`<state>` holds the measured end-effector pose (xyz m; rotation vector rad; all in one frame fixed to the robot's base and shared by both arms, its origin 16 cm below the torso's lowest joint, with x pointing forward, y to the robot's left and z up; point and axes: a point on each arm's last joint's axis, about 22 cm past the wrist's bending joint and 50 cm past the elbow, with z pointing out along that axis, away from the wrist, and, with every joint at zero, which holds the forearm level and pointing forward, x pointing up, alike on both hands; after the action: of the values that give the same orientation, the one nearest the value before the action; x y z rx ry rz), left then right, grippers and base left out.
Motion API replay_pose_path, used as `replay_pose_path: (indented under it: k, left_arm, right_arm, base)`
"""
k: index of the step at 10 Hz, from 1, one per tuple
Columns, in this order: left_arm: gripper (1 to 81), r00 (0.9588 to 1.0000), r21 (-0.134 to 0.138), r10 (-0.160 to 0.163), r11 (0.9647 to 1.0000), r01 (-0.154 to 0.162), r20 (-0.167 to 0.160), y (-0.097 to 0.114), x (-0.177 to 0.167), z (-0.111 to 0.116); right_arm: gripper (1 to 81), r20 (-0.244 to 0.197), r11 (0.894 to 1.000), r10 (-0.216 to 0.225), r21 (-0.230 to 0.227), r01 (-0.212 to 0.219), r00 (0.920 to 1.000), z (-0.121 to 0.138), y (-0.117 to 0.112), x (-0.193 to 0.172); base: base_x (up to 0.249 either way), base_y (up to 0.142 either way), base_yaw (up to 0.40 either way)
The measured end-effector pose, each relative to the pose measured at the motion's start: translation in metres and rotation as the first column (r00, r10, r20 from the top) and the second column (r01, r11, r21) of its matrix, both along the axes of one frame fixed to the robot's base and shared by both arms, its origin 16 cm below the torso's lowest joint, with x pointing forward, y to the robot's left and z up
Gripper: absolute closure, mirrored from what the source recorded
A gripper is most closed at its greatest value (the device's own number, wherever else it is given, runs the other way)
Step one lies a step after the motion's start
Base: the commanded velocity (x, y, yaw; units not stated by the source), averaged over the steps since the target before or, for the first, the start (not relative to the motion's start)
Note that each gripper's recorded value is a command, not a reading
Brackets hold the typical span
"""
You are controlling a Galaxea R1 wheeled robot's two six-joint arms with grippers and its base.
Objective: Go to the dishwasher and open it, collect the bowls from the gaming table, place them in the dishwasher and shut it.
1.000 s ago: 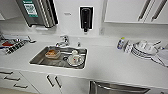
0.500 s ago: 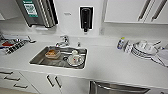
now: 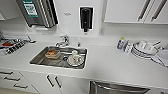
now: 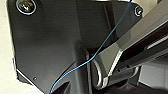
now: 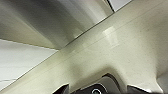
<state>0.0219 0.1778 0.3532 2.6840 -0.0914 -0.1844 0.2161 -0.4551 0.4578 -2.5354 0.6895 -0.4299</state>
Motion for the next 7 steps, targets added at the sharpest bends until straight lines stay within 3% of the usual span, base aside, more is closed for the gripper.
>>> replay_pose_path:
  k: [1, 2, 3, 4, 5, 7]
  left_arm:
    - [1.0, 1.0, 0.001, 0.0, 1.0, 0.0, 0.0, 0.0, 0.0, 0.0]
    - [1.0, 1.0, 0.0, 0.0, 1.0, 0.0, 0.0, 0.0, 0.0, 0.0]
    - [1.0, 1.0, 0.0, 0.0, 1.0, 0.0, 0.001, 0.0, 0.001, 0.0]
    - [1.0, 1.0, -0.001, 0.001, 1.0, -0.001, 0.0, -0.002, 0.0, 0.0]
    - [1.0, 1.0, -0.004, 0.001, 1.0, -0.001, 0.001, -0.005, 0.0, 0.0]
    - [1.0, 1.0, -0.009, 0.002, 1.0, -0.002, 0.002, -0.009, 0.001, 0.0]
  right_arm:
    - [1.0, 0.037, 0.999, 0.034, -0.012, -0.034, 0.9987, -0.014, 0.011, 0.004]
    - [1.0, 0.016, 0.998, 0.066, -0.021, -0.066, 0.9977, -0.037, 0.035, -0.007]
    - [1.0, -0.062, 0.994, 0.105, -0.029, -0.107, 0.9925, -0.063, 0.072, -0.045]
    - [1.0, -0.125, 0.987, 0.158, -0.007, -0.16, 0.9795, -0.075, 0.112, -0.096]
    - [1.0, -0.185, 0.977, 0.21, 0.003, -0.213, 0.96, -0.08, 0.137, -0.143]
    - [1.0, -0.245, 0.955, 0.289, 0.016, -0.295, 0.9253, -0.084, 0.168, -0.19]
  base:
    - [0.0, 0.0, 0.0]
    - [0.0, 0.0, 0.0]
    - [0.0, 0.0, 0.0]
    - [0.0, 0.0, 0.0]
    - [0.0, 0.0, 0.0]
    - [0.0, 0.0, 0.0]
